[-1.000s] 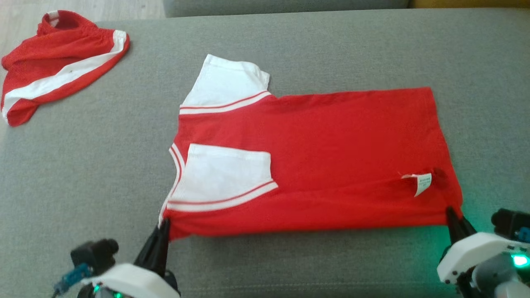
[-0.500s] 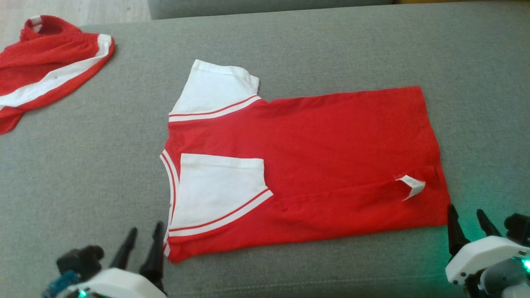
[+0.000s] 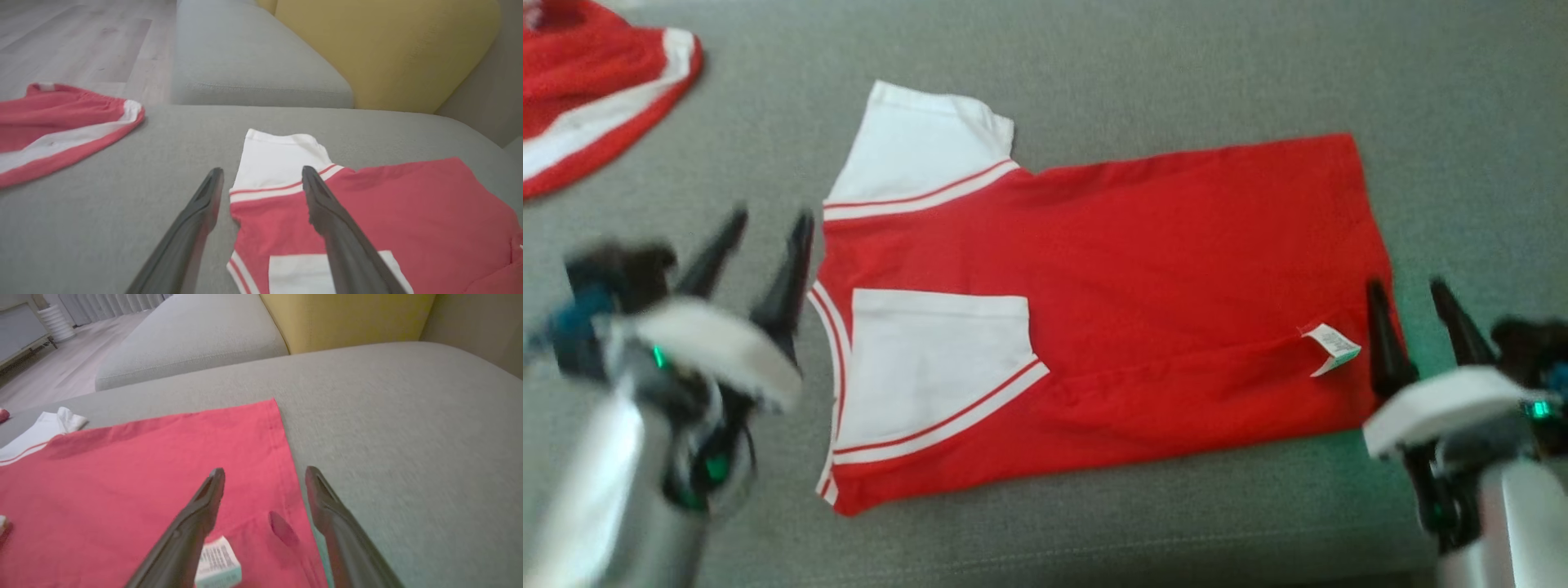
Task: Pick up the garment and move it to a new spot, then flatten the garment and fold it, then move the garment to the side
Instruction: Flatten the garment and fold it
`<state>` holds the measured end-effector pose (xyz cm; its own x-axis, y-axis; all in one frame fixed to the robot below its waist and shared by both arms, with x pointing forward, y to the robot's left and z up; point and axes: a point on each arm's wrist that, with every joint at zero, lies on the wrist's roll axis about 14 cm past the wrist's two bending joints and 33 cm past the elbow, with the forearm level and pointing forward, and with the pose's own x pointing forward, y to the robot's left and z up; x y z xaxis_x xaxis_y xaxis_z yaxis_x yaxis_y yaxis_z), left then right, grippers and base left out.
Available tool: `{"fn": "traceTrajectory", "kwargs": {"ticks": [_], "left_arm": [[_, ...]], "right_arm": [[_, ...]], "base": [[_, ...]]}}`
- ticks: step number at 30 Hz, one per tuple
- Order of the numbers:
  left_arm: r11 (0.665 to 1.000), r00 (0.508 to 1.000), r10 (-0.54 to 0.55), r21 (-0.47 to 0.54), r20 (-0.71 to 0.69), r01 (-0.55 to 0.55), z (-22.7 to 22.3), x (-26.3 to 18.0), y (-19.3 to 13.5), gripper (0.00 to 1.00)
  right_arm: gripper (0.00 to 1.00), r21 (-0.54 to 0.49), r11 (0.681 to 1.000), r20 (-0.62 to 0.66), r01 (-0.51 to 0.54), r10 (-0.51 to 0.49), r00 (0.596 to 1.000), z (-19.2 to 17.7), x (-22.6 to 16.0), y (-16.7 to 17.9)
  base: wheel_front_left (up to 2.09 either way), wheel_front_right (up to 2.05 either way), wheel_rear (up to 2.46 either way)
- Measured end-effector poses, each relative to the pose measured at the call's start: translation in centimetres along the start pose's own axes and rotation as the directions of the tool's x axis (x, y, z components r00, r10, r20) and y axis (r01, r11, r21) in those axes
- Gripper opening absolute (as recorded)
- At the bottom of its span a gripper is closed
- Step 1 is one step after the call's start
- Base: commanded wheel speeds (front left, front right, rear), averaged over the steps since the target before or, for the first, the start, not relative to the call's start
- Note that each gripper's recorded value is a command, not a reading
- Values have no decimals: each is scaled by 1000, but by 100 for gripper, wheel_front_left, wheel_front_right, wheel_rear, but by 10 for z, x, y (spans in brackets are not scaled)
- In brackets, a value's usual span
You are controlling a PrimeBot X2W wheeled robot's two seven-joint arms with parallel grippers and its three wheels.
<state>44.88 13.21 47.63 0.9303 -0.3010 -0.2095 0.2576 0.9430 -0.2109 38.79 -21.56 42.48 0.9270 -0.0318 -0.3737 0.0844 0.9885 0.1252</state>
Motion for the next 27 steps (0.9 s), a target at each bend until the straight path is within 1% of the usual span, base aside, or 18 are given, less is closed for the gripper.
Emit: {"fn": "traceTrajectory", "kwargs": {"ticks": [2, 5, 8, 13, 17, 21, 27], "left_arm": [[999, 999, -32, 33, -8, 32, 10, 20, 1, 100], [995, 996, -67, 69, -56, 71, 16, 50, 6, 100], [992, 985, -89, 75, -145, 101, 8, 79, 8, 100], [987, 960, -97, 96, -262, 126, -2, 123, 15, 100], [985, 927, -101, 97, -361, 145, -19, 150, 15, 100], [984, 886, -103, 83, -452, 157, -43, 165, 15, 100], [987, 858, -81, 77, -508, 139, -61, 185, 19, 100]], "right_arm": [[100, -17, 1000, 15, -20, 20, 1000, 8, 11, 7], [100, -39, 998, 19, -52, 53, 998, 13, 27, 19], [100, -63, 994, 29, -88, 90, 996, 18, 45, 32], [100, -102, 985, 40, -135, 140, 989, 26, 73, 48], [100, -122, 981, 32, -150, 155, 987, 23, 90, 52], [100, -138, 979, 15, -152, 155, 988, 16, 99, 49], [100, -151, 978, 13, -141, 145, 989, 13, 104, 42]], "base": [[0, 0, 0], [0, 0, 0], [0, 0, 0], [0, 0, 0], [0, 0, 0], [0, 0, 0], [0, 0, 0]]}}
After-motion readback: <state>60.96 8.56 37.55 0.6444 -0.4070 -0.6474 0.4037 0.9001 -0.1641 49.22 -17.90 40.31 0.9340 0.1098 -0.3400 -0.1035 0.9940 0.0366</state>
